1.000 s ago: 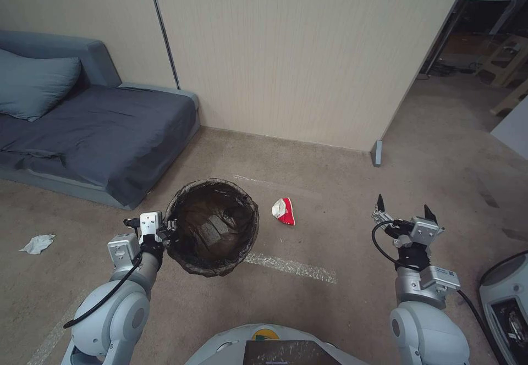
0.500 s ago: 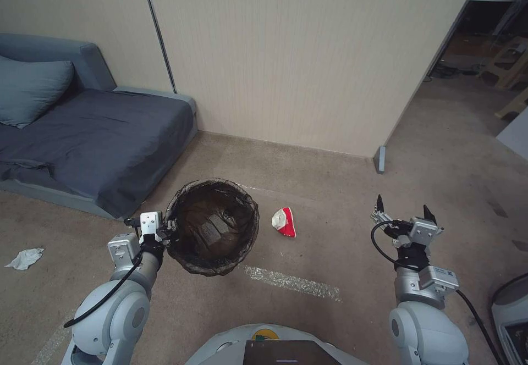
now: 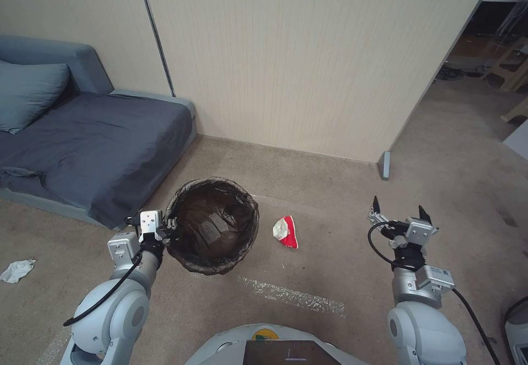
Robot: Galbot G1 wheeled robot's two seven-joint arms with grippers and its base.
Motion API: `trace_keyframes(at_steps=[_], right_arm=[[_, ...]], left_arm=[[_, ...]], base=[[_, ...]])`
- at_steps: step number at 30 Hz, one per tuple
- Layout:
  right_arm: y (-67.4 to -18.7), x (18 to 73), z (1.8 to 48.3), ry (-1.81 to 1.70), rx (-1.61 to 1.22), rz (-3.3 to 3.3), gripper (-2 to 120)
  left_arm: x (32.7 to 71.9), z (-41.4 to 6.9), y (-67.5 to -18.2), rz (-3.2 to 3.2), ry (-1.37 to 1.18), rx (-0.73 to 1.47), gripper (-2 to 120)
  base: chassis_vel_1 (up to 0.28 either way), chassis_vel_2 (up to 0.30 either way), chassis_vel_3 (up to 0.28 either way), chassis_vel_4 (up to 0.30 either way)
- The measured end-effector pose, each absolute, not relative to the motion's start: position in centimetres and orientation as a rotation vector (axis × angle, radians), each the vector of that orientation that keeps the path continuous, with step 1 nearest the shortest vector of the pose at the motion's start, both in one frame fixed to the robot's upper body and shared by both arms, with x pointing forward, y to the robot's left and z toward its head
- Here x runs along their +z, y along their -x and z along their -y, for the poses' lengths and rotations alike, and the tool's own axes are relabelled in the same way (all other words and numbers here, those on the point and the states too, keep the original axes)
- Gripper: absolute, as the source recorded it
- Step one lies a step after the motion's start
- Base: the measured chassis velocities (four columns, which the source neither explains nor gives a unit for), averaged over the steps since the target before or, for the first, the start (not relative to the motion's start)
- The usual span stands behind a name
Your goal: Pick up the trash bin, then pick up the garbage from the floor and place it into the trash bin.
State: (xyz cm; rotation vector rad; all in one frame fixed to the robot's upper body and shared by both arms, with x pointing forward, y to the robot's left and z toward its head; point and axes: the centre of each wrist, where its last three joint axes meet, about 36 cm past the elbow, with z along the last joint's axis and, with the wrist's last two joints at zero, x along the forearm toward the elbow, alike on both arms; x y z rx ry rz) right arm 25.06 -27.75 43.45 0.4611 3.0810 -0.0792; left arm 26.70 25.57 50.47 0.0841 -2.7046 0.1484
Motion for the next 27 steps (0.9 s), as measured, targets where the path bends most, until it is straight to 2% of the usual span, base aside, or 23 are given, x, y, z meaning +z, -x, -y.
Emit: trace_keyframes(at_steps=[11,21,27], right_arm=[[-27.8,43.8,29.3,-0.199,-0.021,-3.213,100],[-29.7,40.5,29.6,-0.064,0.032,-3.330,100],[-32.6,37.2,29.3,0.134,0.250,-3.465,100]], left_arm=[[51.4,-25.7,-26.5,2.708,-0.068,0.112,2],[51.5,-25.8,-26.3,2.696,-0.043,0.095,2],[51.9,-26.5,-26.6,2.690,-0.040,0.056,2]], base=[[0.000,0.000,0.000,0.000],[0.000,0.000,0.000,0.000],[0.000,0.000,0.000,0.000]])
